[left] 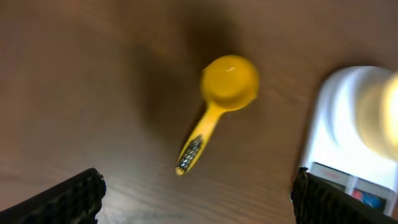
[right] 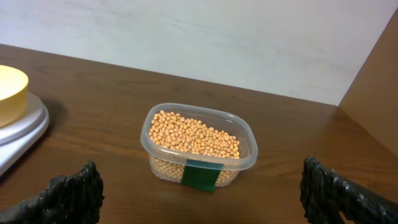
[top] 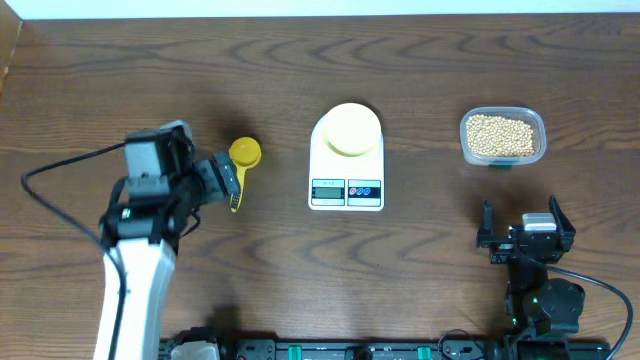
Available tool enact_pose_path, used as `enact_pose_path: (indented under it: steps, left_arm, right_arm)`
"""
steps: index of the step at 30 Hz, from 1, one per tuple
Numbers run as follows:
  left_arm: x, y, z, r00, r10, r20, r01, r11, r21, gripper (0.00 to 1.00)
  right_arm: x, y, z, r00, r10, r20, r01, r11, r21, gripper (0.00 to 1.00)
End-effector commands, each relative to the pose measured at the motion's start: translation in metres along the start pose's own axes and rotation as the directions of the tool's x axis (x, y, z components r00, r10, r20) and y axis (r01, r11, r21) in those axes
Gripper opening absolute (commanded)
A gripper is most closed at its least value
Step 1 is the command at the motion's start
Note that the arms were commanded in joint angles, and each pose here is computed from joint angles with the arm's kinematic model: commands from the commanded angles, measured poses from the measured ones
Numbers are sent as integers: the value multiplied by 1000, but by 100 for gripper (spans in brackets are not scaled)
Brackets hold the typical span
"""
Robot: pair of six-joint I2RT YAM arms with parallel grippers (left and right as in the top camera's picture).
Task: Scoop item into bowl and weigh 50g on scale
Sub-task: 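Move the left gripper to the yellow scoop handle and close on it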
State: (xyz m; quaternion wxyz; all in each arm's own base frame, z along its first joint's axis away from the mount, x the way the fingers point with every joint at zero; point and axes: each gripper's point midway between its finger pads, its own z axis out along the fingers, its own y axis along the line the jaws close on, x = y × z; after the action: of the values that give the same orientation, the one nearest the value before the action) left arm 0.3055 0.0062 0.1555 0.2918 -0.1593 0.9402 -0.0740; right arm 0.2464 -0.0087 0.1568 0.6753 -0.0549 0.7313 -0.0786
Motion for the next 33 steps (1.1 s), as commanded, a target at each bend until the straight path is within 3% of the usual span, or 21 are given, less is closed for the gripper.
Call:
enact_pose_path:
  steps: [1,5,12,18,27,33]
  left_arm:
    - [1,17,19,991,-128,-32,124,987,-104,98]
    - [3,13,43,994,-69,-85,63,995,-80,95]
    - [20,-16,81,973,121,-197,-95,986,136,96]
    - [40,-10,105,941,193,-277,-156,976,149,96]
    - [46,-17,129,928,241,-284,-181,958,223,95]
    - [51,-14,144,923,245,-297,-183,958,223,89]
  right_arm:
    - [0,2,0,1000,-7,1,7,1000,-9,99]
    - [0,2,0,1000,-7,1,7,1000,-9,99]
    - [0,2,0,1000,-7,1,7,1000,-9,99]
    - [0,2,0,1000,-7,1,7,1000,-9,99]
    - [0,2,0,1000,-7,1,7,1000,-9,99]
    - [0,2,0,1000,-7,1,7,1000,-9,99]
